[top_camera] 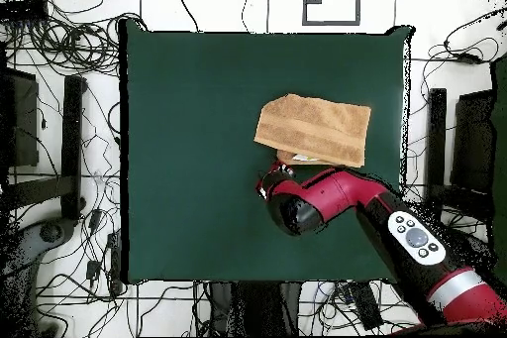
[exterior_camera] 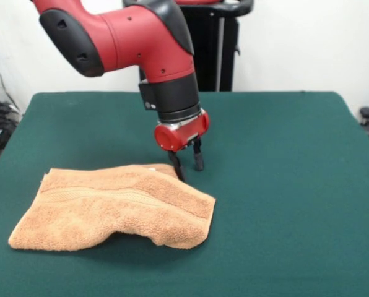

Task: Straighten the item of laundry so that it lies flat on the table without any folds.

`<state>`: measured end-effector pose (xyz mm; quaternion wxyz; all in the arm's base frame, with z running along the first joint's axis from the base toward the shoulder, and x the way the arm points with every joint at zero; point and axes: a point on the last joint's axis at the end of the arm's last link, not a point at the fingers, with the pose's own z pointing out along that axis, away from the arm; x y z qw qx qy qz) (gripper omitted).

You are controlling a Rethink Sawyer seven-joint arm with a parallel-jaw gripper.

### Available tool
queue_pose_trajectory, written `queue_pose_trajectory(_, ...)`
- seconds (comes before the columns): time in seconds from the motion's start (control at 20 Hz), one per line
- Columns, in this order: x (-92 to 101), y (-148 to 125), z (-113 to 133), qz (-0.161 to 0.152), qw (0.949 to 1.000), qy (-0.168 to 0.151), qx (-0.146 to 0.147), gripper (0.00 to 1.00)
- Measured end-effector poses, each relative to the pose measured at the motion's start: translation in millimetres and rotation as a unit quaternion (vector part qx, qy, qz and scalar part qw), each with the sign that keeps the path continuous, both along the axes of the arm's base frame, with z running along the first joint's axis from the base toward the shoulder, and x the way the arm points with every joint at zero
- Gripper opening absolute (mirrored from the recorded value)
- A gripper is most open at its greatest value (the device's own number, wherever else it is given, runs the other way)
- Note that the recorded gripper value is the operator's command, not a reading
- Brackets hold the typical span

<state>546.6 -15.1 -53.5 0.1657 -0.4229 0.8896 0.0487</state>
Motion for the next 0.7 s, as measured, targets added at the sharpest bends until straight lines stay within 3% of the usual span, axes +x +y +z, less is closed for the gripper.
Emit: queue_pose_trajectory(0.7,6.2,2.5,0.3,-0.01,0.9997,0.022,-0.008,1.0)
